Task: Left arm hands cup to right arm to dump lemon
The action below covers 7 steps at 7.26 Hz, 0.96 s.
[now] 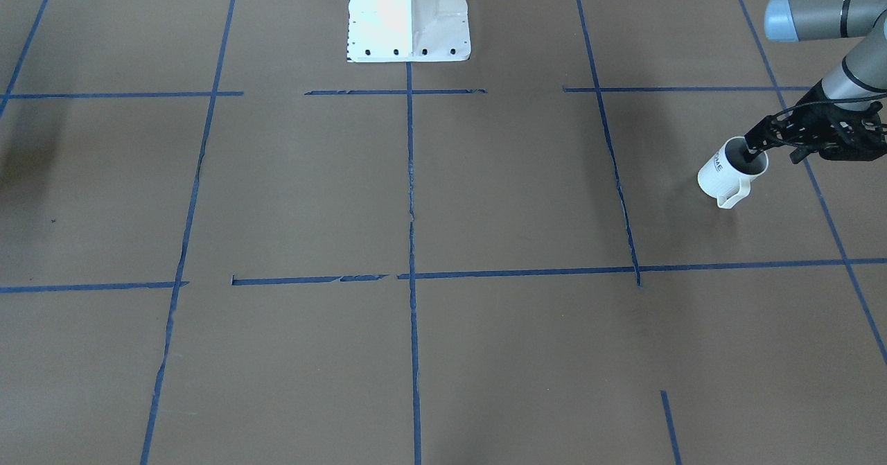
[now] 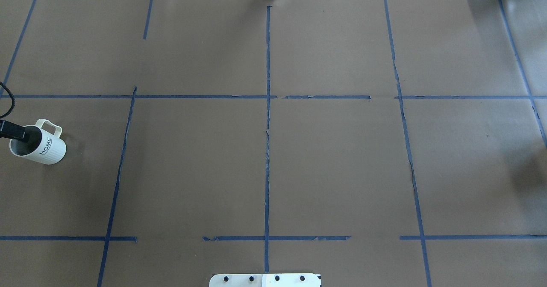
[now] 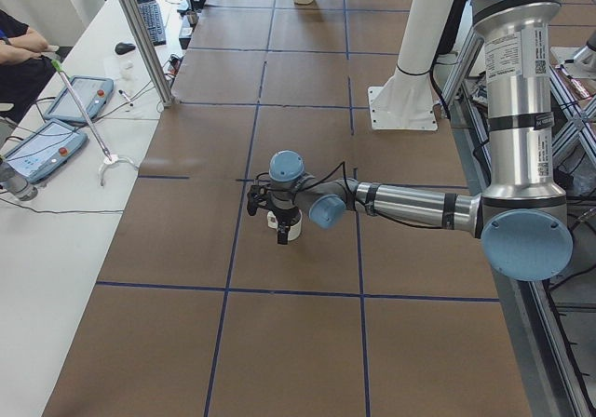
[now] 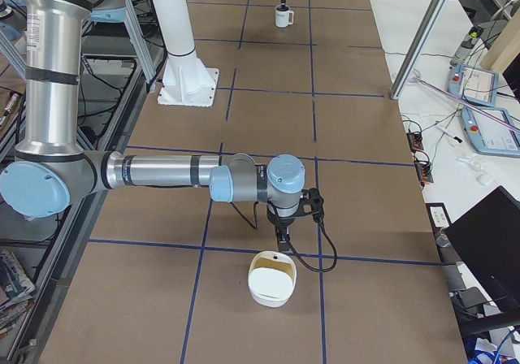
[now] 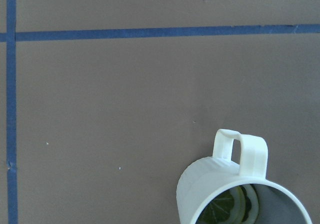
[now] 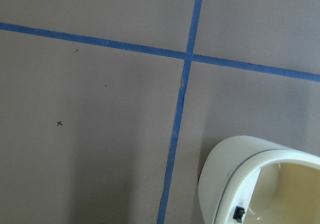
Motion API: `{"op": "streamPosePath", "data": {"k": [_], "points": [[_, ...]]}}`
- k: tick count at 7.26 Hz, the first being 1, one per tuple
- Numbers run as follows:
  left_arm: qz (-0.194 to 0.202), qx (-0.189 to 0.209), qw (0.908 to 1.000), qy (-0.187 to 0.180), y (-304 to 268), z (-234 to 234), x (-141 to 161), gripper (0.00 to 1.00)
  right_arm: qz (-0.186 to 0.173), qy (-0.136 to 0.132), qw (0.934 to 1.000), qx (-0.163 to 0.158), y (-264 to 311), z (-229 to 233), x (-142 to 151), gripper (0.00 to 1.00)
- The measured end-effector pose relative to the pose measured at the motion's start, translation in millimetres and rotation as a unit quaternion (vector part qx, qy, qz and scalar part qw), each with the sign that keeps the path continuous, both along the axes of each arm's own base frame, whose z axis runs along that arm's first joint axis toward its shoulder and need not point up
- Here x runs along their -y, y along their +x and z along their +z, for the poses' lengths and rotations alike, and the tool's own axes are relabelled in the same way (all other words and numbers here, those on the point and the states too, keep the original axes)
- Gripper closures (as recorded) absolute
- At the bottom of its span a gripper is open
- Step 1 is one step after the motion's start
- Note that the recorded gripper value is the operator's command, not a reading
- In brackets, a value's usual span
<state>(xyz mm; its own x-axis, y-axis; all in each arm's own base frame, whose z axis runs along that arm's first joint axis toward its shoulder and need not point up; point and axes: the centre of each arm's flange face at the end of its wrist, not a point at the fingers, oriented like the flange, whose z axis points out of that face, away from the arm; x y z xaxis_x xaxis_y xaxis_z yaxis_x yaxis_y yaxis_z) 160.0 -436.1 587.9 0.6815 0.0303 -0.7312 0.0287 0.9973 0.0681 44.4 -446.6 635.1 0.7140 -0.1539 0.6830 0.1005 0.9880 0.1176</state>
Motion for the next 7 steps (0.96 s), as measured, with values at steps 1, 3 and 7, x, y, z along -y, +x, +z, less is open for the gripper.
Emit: {"op": "streamPosePath", "data": {"k": [1,3,7], "points": [[-0.002,-0.002,1.0,-0.002,0.8,-2.0,-0.1,0.91,0.0,0.0,1.0,0.0,0.1,0.1,0.0,0.0],[-0.002,-0.004,1.0,0.0,1.4,-5.7,-0.5,0.92,0.0,0.0,1.0,-0.001,0.1,0.0,0.1,0.0],[0.005,-0.015,0.9999,0.002,0.8,-15.1,-3.7,1.0,0.0,0.002,1.0,-0.001,0.1,-0.9,0.8,0.0]]}}
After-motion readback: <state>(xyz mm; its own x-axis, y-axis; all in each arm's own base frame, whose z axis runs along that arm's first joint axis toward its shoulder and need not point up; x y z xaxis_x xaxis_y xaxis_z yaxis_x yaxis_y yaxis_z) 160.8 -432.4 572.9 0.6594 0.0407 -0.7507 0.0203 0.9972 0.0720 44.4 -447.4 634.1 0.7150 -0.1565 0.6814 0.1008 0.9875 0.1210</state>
